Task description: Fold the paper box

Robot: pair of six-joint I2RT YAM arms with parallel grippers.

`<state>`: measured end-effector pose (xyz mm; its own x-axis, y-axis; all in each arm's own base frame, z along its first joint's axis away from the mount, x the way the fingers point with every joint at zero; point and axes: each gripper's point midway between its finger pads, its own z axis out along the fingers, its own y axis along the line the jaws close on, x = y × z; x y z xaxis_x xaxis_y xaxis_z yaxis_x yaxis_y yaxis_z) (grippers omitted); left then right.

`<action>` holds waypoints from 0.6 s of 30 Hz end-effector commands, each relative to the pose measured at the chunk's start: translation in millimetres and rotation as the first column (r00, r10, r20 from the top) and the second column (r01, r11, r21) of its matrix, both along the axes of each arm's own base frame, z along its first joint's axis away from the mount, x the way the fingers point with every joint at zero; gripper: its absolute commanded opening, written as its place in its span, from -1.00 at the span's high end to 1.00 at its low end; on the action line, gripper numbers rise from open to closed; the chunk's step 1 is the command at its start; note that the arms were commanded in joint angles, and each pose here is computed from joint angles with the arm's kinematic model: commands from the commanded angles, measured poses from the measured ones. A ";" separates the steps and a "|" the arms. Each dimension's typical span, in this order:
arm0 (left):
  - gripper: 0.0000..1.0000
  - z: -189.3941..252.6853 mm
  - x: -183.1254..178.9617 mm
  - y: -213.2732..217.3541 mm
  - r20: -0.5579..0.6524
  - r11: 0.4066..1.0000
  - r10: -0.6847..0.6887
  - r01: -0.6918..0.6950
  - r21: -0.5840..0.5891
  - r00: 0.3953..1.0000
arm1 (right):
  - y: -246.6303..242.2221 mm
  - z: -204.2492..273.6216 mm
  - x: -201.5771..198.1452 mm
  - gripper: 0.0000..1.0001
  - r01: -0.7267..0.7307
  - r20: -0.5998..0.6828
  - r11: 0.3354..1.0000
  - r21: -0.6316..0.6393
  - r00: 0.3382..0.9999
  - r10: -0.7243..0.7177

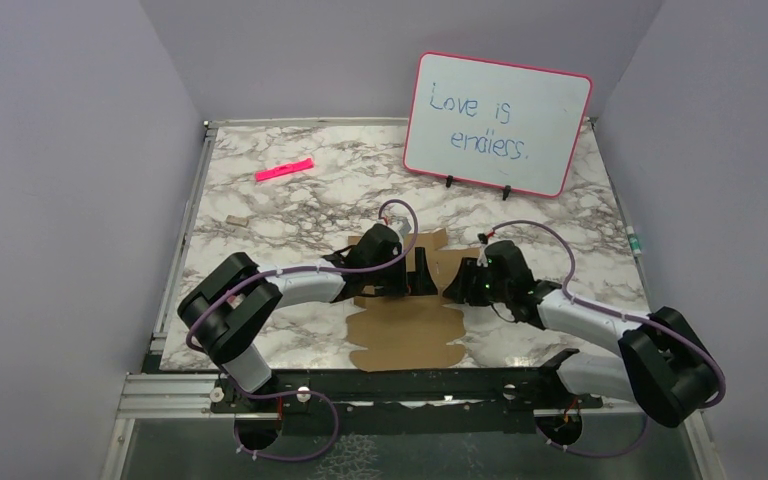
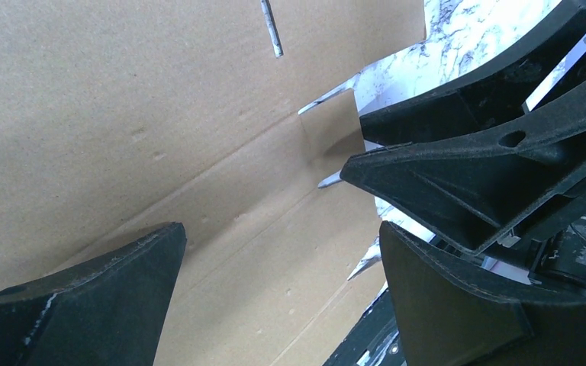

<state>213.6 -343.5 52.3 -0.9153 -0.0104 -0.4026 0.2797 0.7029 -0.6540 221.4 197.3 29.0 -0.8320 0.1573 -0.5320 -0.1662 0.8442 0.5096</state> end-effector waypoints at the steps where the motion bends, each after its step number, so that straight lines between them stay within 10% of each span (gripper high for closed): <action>1: -0.98 -25.3 -15.3 5.8 -0.068 0.999 -0.016 0.018 0.032 0.998 | 25.9 27.6 -6.8 0.10 -0.097 0.041 0.985 0.144 0.995 0.092; 18: -0.98 -24.5 -16.9 2.2 -0.079 1.000 -0.014 0.015 0.006 0.997 | 41.0 27.1 -7.6 0.19 -0.139 0.026 0.967 0.212 0.990 0.136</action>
<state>213.8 -349.5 53.6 -0.9169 -0.0290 -0.3980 0.2769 0.6721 -0.6868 212.0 224.2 49.1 -0.8485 0.1534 -0.5065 -0.2423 0.7383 0.6295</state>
